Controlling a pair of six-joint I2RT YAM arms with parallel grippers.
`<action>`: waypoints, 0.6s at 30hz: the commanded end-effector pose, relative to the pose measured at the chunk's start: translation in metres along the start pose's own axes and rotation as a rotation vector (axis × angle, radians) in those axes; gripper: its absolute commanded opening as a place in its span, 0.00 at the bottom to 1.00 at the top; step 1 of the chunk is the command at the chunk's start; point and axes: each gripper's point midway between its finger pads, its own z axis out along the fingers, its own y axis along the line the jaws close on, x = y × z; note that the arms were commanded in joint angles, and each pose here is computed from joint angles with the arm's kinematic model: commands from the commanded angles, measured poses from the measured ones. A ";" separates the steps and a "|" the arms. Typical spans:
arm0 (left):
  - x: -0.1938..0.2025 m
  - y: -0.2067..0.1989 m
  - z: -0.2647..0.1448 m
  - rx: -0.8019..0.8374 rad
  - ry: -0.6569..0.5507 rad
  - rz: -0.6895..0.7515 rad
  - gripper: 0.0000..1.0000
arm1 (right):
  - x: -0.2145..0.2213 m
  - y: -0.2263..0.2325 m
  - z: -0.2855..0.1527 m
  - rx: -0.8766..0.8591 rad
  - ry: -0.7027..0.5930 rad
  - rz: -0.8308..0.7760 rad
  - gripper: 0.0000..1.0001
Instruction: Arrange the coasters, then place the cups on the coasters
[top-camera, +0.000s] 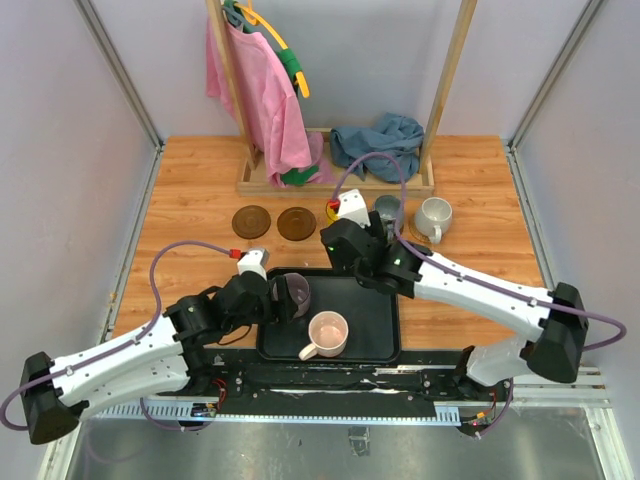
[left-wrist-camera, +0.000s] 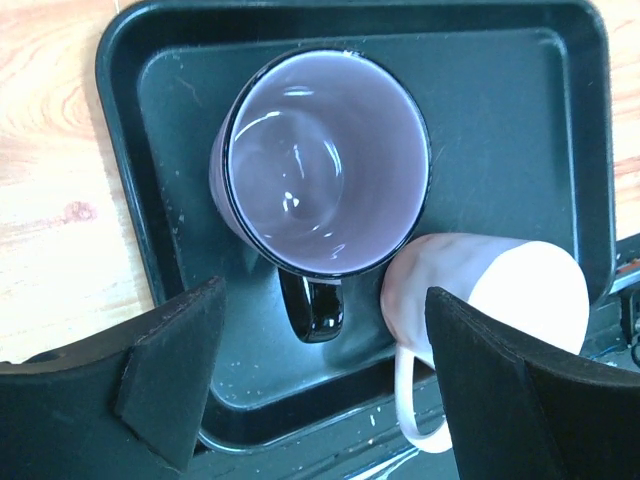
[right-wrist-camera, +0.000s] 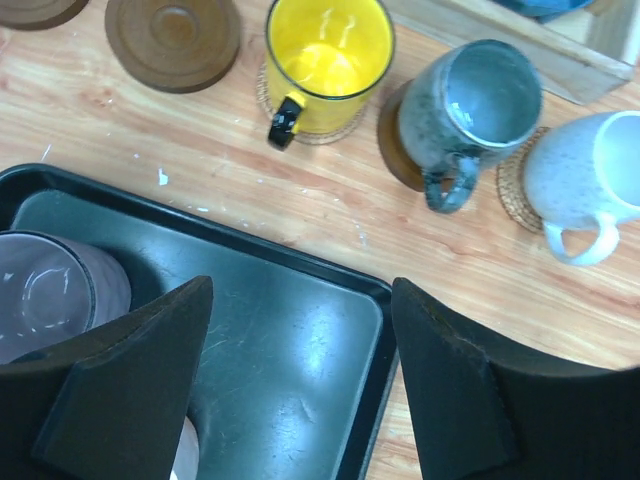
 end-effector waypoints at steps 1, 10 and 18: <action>0.007 0.004 0.002 -0.043 0.023 -0.027 0.83 | -0.009 -0.036 -0.010 0.118 -0.086 0.064 0.74; 0.021 0.007 0.016 -0.084 0.069 0.010 0.71 | -0.006 -0.051 -0.018 0.140 -0.129 0.102 0.75; 0.030 0.011 0.029 -0.105 0.085 0.035 0.55 | -0.002 -0.051 -0.016 0.140 -0.120 0.095 0.76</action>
